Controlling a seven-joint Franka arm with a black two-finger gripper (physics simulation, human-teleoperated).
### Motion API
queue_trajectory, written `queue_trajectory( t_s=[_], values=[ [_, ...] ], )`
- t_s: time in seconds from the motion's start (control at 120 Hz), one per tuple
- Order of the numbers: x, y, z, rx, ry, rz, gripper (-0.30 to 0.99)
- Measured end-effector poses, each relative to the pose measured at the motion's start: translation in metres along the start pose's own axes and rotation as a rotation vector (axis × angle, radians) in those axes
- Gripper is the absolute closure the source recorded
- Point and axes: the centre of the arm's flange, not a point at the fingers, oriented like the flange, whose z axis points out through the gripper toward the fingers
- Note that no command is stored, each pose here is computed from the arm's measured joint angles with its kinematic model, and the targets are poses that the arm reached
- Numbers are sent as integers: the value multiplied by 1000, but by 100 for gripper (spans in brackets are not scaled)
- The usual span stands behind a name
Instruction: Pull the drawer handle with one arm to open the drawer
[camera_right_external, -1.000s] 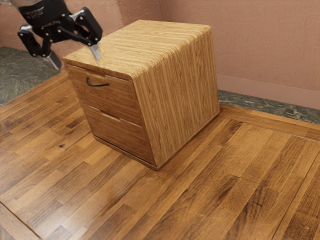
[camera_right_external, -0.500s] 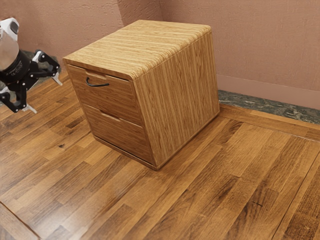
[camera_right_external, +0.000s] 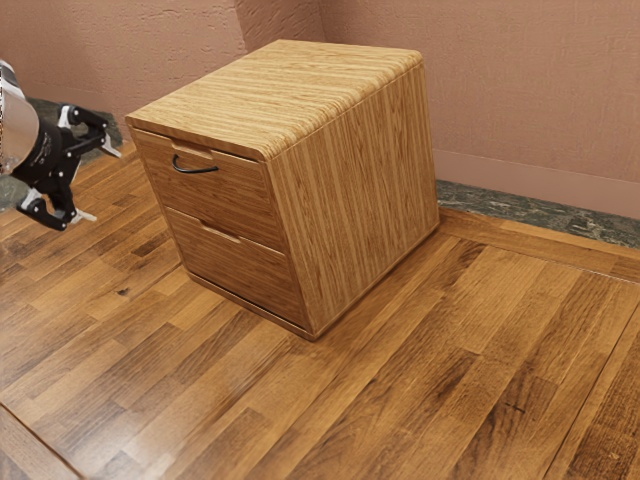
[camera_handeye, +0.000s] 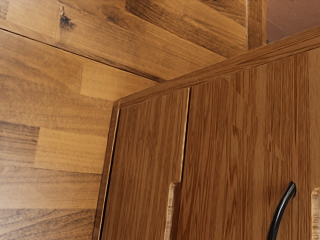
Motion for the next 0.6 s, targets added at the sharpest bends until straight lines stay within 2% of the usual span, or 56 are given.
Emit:
queue_trajectory(
  t_s=[0.6],
  values=[
    [-7, 7, 44, -25, 14, -109, 0]
  ],
)
